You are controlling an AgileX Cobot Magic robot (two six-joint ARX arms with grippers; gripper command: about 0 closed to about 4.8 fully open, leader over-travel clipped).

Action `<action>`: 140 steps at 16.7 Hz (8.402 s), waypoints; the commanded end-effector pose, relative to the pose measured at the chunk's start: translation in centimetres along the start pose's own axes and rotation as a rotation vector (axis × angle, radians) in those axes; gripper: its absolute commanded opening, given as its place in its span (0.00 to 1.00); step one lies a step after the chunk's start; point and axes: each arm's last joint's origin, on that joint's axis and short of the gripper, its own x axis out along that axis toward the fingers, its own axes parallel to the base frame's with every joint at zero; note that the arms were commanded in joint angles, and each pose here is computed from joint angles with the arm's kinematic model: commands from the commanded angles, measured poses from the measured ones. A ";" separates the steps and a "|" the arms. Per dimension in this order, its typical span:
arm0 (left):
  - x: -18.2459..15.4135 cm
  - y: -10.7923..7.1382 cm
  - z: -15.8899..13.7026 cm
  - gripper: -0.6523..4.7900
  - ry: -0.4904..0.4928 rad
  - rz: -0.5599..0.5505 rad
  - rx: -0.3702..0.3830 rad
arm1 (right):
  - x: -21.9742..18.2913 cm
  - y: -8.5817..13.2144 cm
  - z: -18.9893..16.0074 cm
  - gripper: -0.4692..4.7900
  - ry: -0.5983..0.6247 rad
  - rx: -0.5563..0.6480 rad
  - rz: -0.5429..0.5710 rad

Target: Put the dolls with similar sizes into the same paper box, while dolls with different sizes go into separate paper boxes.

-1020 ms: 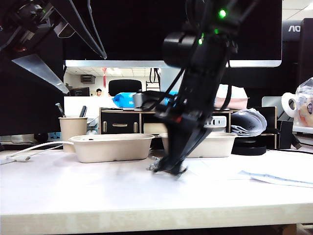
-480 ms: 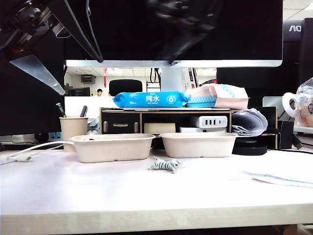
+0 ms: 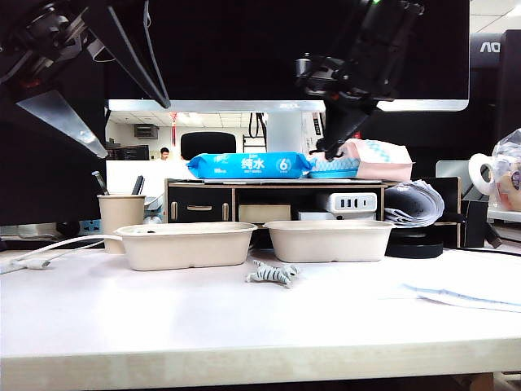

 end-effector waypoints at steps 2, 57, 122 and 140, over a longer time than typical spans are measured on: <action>-0.1 0.0 0.2 1.00 -0.016 0.001 0.013 | 2.3 0.6 -0.7 0.08 0.071 0.033 0.055; 0.0 0.1 -0.3 1.00 0.029 0.008 0.008 | 9.7 13.2 -8.8 0.78 0.428 -0.176 0.307; -3.2 4.5 -1.2 1.00 0.045 0.188 -0.094 | 12.5 15.1 -2.7 0.85 -0.033 -0.208 0.326; -3.3 4.5 -1.3 1.00 0.052 0.188 -0.081 | 12.7 17.0 -4.6 0.81 0.260 0.255 0.592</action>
